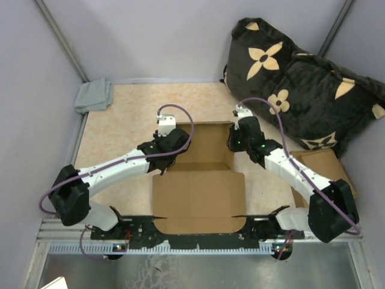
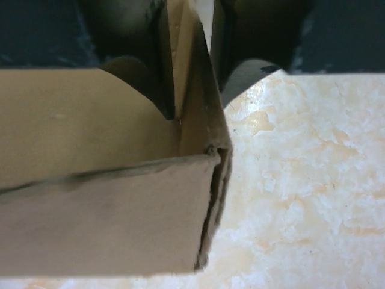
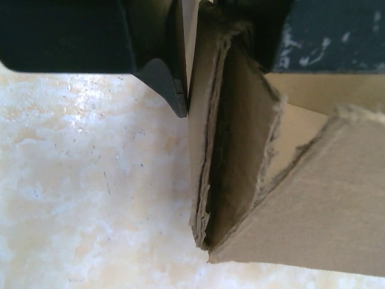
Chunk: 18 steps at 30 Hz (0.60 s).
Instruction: Fold the paper box
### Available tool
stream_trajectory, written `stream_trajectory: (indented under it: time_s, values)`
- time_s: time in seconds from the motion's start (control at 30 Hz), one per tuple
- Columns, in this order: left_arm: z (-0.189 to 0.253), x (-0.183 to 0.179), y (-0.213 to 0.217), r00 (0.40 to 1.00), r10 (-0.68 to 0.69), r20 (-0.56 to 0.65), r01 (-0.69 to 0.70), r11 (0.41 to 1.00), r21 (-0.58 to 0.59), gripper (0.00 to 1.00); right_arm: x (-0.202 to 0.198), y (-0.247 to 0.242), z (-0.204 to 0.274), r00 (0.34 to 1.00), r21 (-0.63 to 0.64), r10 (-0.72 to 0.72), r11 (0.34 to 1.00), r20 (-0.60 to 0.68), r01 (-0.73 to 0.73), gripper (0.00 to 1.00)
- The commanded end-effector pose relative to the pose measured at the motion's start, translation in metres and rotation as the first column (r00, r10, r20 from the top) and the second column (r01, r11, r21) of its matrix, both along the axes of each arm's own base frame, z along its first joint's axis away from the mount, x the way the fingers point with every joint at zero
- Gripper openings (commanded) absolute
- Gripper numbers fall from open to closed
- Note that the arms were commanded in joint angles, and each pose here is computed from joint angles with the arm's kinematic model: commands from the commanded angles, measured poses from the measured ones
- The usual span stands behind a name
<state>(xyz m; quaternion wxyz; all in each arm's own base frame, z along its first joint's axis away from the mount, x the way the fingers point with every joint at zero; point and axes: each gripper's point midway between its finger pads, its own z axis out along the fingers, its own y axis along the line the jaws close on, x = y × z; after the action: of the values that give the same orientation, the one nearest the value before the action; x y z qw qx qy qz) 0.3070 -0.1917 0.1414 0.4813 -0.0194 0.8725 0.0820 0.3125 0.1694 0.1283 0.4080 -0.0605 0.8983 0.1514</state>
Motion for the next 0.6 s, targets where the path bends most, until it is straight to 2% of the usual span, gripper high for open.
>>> stream_trajectory:
  time_s: [0.0,0.23,0.3,0.47,0.57]
  values:
    - [0.005,-0.004,-0.002,0.999,-0.048,-0.005,0.048,0.997,-0.052,0.38,0.019,0.021,0.039,0.997,0.089,0.011,0.996,0.071,-0.017,0.21]
    - [0.005,-0.006,0.003,0.999,-0.042,-0.025,0.04,0.997,-0.063,0.38,0.017,0.02,0.028,1.0,0.071,0.012,0.997,0.023,-0.013,0.36]
    - [0.003,-0.006,0.005,0.999,-0.039,-0.028,0.038,0.997,-0.06,0.33,0.013,0.02,0.023,1.0,0.065,0.023,0.998,0.012,-0.024,0.39]
    - [-0.003,-0.006,0.006,0.999,-0.042,-0.029,0.04,0.998,-0.051,0.1,0.0,0.019,0.005,0.997,0.049,0.067,0.997,-0.024,-0.066,0.41]
    - [-0.008,-0.006,0.005,0.998,-0.046,-0.042,0.045,0.998,-0.046,0.06,-0.007,0.017,-0.012,0.994,0.029,0.081,0.996,-0.067,-0.079,0.41]
